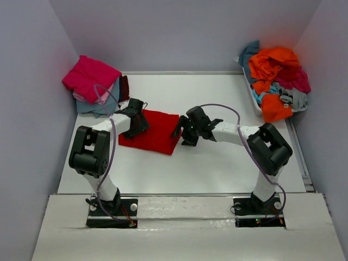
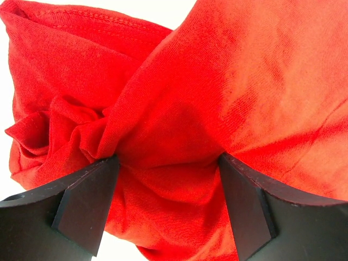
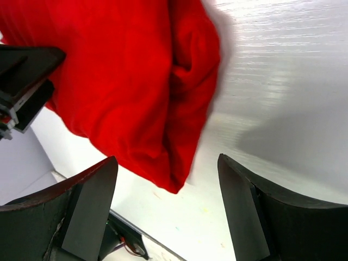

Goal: Fold and stack the t-shirts
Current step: Fold the tshirt, then neatly place the folded tshirt to the corner

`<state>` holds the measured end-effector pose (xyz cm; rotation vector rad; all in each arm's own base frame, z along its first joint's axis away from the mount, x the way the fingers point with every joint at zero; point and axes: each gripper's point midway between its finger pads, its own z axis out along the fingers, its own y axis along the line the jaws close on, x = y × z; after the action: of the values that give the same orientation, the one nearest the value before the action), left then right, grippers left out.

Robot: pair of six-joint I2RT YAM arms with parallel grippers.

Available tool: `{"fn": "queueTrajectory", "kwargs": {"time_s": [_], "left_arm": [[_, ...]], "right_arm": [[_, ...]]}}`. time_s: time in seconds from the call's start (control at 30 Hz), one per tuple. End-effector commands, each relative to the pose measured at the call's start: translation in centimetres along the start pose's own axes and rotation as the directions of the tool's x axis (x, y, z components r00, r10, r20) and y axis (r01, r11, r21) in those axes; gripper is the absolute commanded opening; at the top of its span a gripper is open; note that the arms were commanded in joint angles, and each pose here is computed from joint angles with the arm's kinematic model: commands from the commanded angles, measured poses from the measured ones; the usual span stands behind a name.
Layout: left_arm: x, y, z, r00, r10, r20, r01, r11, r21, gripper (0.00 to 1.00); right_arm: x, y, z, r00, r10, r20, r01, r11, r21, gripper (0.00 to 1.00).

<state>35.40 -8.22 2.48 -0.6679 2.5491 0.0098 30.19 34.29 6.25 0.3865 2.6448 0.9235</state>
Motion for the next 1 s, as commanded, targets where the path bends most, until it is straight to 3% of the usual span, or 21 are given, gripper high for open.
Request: {"fn": "queueTrajectory", "kwargs": {"time_s": [0.0, 0.27, 0.63, 0.83, 0.97], "left_arm": [[3.0, 2.3, 0.7, 0.993, 0.045, -0.113, -0.055, 0.995, -0.084, 0.87], [2.9, 2.6, 0.4, 0.993, 0.052, -0.106, -0.062, 0.994, -0.095, 0.87], [2.9, 2.5, 0.6, 0.993, 0.056, -0.108, -0.066, 0.993, -0.094, 0.87], [2.8, 2.3, 0.6, 0.993, 0.054, -0.109, -0.064, 0.994, -0.091, 0.87], [2.8, 2.4, 0.6, 0.993, 0.052, -0.107, -0.062, 0.994, -0.090, 0.87]], "right_arm": [[-0.7, 2.6, -0.2, 1.000, 0.028, 0.013, -0.026, 0.991, -0.128, 0.80], [1.0, 1.7, 3.3, 0.987, 0.137, -0.080, -0.153, 0.957, -0.245, 0.81], [-0.6, 0.9, 0.6, 0.983, 0.181, 0.044, -0.165, 0.956, -0.243, 0.81], [-2.7, 0.3, -1.6, 0.978, 0.152, 0.140, -0.131, 0.980, -0.153, 0.82], [-2.7, 0.1, -0.9, 0.981, 0.156, 0.116, -0.137, 0.978, -0.154, 0.82]]}}
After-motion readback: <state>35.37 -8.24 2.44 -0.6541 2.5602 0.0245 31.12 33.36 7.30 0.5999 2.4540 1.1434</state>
